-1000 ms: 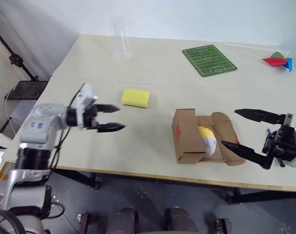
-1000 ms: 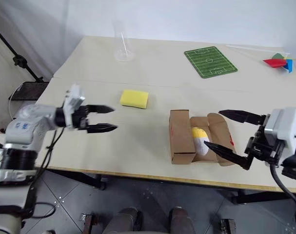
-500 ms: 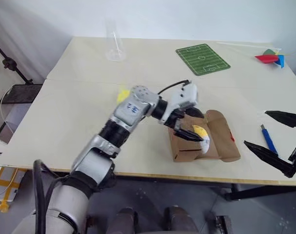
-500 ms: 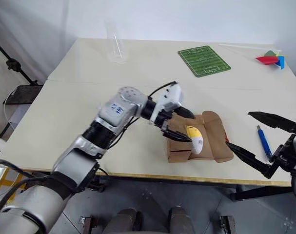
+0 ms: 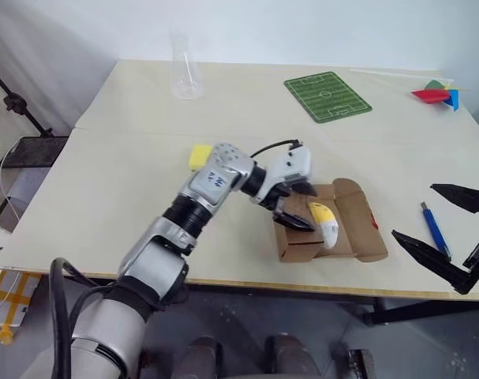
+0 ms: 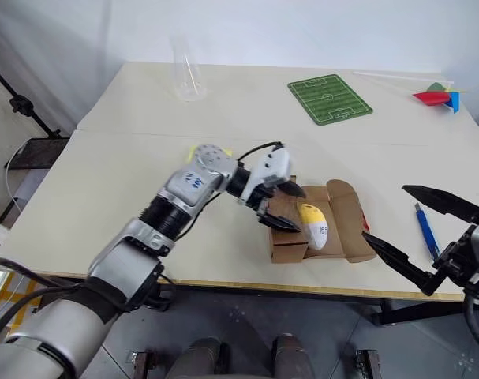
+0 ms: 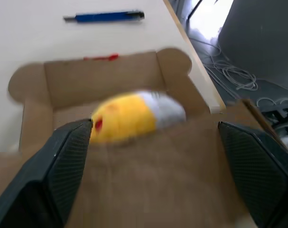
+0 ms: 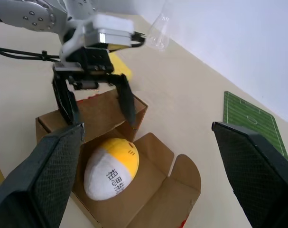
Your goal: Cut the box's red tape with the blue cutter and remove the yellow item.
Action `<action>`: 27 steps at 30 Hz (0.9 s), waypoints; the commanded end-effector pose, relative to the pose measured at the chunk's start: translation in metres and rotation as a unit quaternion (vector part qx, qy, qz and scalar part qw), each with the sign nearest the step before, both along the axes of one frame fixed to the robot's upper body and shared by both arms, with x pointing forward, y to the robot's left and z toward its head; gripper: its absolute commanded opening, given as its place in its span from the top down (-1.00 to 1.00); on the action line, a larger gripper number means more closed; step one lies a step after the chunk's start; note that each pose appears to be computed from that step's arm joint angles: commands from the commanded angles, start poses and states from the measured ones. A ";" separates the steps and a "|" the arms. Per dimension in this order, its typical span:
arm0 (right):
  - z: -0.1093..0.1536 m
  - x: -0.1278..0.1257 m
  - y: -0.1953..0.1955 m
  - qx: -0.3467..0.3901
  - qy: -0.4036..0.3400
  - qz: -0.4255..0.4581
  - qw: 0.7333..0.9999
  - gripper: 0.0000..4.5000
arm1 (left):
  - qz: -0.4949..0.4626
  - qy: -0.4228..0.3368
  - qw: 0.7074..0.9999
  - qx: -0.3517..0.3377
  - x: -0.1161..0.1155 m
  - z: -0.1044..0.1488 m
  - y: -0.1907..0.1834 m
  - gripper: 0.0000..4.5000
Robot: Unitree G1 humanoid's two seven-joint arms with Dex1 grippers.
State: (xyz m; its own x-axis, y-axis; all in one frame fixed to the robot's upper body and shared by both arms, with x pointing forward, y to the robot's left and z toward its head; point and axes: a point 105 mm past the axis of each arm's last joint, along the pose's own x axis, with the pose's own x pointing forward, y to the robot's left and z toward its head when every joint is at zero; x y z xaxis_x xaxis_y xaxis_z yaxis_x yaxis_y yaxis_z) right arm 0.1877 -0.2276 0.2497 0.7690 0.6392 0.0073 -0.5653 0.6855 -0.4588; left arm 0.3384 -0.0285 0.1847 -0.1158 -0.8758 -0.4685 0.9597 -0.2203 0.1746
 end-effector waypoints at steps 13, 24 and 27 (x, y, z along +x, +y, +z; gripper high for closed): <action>0.007 0.012 0.018 0.007 -0.006 0.052 0.999 -1.00 | 0.100 0.077 0.988 0.085 -0.002 -0.053 0.074 -0.99; -0.003 0.011 0.020 0.017 0.006 0.050 0.999 -1.00 | 0.140 0.081 0.984 0.074 0.000 -0.058 0.090 -0.99; -0.005 0.012 0.017 0.016 0.009 0.046 0.999 -1.00 | 0.140 0.080 0.984 0.075 0.000 -0.058 0.091 -0.99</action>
State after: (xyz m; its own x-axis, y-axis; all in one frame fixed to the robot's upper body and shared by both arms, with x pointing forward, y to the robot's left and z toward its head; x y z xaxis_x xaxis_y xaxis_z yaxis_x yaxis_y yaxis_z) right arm 0.2016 -0.2109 0.2407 0.7092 0.7050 -0.0035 -0.6456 0.6474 -0.4052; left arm 0.3381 0.0623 0.1201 0.0211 -0.8007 -0.5987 0.9981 0.0511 -0.0331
